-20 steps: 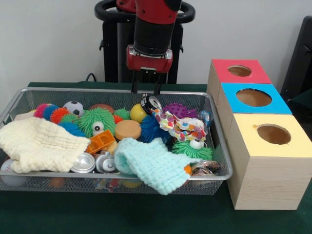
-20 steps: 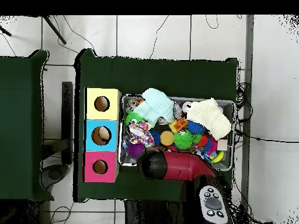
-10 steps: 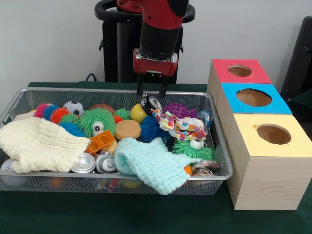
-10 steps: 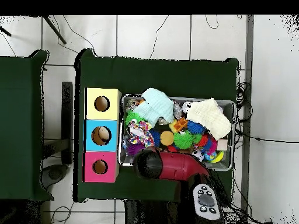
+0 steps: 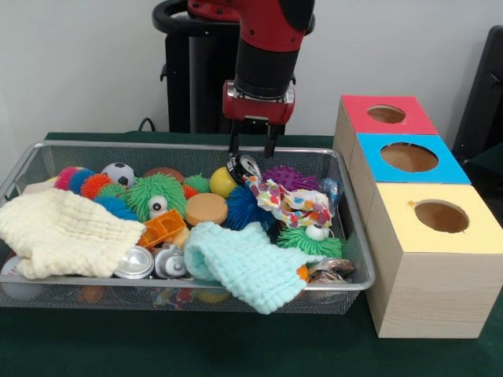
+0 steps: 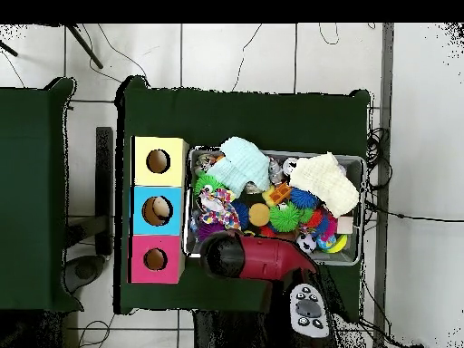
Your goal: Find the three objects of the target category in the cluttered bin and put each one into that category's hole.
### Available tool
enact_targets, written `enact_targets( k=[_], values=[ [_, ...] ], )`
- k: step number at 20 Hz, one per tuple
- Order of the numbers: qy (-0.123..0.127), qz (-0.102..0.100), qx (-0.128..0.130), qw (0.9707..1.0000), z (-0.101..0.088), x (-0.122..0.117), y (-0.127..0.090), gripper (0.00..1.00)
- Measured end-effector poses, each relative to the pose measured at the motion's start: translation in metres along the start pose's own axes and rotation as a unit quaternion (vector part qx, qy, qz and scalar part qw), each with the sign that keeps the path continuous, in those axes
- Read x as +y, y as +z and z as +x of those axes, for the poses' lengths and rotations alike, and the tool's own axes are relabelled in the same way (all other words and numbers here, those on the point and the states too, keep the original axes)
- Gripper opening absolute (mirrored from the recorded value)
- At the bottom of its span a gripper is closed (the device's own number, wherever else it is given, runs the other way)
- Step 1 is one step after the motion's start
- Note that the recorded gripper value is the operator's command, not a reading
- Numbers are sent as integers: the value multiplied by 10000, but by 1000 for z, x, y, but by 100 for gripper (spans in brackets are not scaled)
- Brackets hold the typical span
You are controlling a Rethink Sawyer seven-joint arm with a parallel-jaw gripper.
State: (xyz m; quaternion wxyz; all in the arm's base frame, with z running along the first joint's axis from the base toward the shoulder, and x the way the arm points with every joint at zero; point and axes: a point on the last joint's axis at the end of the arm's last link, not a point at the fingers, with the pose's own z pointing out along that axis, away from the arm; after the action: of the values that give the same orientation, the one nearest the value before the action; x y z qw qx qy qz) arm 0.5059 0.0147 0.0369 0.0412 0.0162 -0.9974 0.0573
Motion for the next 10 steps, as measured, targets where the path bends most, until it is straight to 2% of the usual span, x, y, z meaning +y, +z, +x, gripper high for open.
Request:
enact_targets(
  k=[10],
  values=[
    [0,39,9,10000,3,1,4,100]
  ],
)
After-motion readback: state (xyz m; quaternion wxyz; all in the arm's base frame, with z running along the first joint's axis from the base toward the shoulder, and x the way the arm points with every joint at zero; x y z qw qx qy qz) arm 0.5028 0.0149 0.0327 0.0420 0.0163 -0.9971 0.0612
